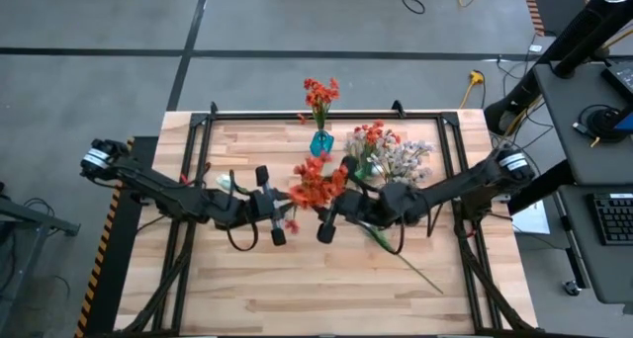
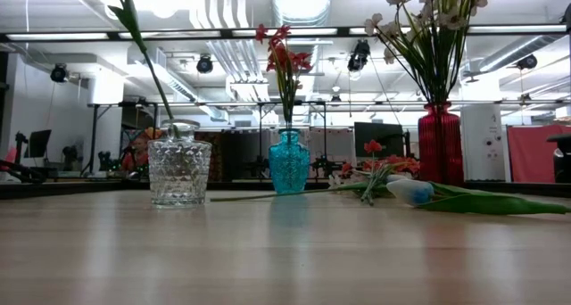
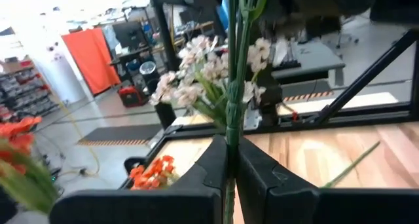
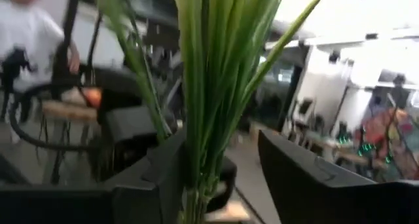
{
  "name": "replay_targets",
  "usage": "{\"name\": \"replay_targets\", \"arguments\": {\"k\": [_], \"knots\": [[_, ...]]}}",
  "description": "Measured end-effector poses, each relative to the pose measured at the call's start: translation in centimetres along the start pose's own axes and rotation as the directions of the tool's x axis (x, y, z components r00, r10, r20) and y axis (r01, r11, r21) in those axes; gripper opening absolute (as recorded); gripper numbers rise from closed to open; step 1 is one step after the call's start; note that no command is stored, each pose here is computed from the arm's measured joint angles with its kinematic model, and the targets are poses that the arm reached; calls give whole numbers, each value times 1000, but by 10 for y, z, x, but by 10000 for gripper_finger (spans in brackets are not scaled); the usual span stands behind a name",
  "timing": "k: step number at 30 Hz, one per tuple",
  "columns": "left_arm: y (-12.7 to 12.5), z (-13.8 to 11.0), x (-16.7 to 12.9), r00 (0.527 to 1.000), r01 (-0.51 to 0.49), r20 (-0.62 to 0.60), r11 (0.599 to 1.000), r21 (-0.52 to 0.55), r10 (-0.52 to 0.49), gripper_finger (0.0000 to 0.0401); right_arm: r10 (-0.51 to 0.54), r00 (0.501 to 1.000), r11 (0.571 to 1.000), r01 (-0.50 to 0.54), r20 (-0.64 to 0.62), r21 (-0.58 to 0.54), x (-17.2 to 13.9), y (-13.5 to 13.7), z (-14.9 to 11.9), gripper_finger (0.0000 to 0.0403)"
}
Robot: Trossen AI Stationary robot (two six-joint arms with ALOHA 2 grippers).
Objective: Sort flowers into vase by color
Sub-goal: Put the left orange flowers into the blue vase
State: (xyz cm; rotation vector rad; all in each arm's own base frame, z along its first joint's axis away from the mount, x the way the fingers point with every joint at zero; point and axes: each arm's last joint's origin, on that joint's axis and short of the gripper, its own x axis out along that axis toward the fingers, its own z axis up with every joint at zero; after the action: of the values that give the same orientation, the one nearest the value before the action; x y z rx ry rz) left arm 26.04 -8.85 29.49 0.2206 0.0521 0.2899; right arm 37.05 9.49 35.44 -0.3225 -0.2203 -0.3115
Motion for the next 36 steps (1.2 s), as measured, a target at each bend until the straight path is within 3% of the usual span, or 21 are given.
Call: {"name": "replay_targets", "arguments": {"k": [8, 18, 27, 31, 36], "knots": [[4, 1, -4, 999, -32, -26, 999, -18, 32, 1, -10, 966, 999, -3, -259, -51, -2, -17, 31, 231], [9, 4, -6, 994, -105, -27, 994, -34, 104, 0, 15, 929, 998, -38, -371, -55, -4, -24, 44, 297], [12, 7, -8, 991, -137, -20, 990, -41, 136, 0, 52, 938, 998, -65, -342, -26, -8, -32, 54, 321], [13, 6, -6, 990, -143, -20, 989, -40, 143, 1, 145, 944, 989, -144, -296, 26, 4, -23, 45, 310], [12, 5, -6, 990, -140, -21, 989, -38, 139, 1, 106, 956, 994, -101, -274, 35, 19, -23, 31, 298]]}}
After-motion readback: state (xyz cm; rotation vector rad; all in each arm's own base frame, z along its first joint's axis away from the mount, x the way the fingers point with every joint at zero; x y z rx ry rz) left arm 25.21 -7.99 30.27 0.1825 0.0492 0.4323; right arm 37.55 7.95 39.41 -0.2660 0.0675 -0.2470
